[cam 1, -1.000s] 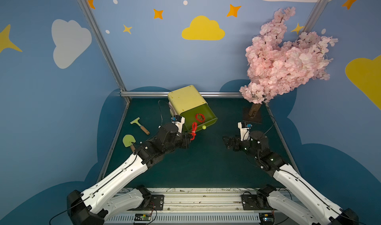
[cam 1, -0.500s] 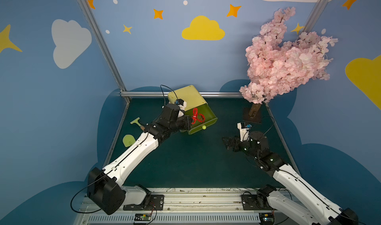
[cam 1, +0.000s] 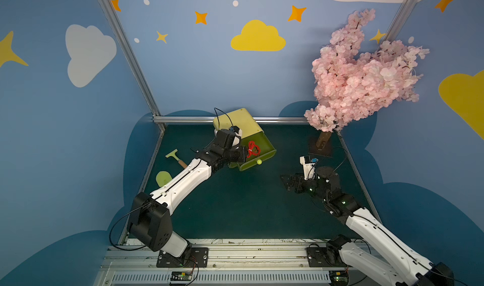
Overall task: Place the wired earphones into the drawer by color
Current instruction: Place the wired earphones in the drawer, then close the drawer in the storage box.
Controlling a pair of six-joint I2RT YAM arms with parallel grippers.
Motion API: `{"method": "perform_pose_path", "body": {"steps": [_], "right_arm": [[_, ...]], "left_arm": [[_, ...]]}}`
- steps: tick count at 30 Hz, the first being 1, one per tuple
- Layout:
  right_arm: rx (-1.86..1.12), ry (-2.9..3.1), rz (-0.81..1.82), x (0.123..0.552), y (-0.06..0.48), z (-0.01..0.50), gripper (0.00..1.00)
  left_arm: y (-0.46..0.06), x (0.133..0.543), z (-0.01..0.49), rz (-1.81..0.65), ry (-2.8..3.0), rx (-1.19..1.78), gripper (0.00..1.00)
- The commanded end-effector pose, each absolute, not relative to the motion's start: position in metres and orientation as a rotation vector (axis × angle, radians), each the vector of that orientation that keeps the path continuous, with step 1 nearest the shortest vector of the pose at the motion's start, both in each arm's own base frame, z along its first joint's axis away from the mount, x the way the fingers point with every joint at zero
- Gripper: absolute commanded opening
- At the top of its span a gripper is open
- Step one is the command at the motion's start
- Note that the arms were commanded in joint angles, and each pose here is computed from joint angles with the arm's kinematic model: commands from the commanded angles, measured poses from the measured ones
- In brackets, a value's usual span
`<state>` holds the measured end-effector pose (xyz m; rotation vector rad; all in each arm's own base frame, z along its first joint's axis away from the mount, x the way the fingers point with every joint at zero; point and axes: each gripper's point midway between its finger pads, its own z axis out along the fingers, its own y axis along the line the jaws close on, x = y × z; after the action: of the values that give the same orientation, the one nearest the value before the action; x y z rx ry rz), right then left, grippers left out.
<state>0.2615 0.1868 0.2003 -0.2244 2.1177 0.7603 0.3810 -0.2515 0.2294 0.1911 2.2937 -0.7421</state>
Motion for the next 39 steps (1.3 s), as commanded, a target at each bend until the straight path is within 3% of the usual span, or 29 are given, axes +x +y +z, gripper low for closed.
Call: {"method": "perform_pose_path", "body": {"steps": [1, 9, 20, 39], "right_arm": [[-0.243, 2.080, 0.822, 0.264, 0.196, 0.209, 0.98], [-0.246, 2.084, 1.023, 0.273, 0.230, 0.233, 0.98], [-0.292, 2.162, 1.220, 0.288, 0.287, 0.242, 0.98], [-0.286, 2.223, 1.227, 0.310, 0.320, 0.231, 0.98]], "left_arm": [[-0.252, 0.390, 0.247, -0.747, 2.240, 0.196, 0.23], [-0.249, 0.387, 0.268, -0.753, 2.206, 0.190, 0.49], [-0.217, 0.375, 0.320, -0.673, 2.129, 0.145, 1.00], [-0.199, 0.426, 0.317, -0.930, 2.126, 0.107, 1.00]]}}
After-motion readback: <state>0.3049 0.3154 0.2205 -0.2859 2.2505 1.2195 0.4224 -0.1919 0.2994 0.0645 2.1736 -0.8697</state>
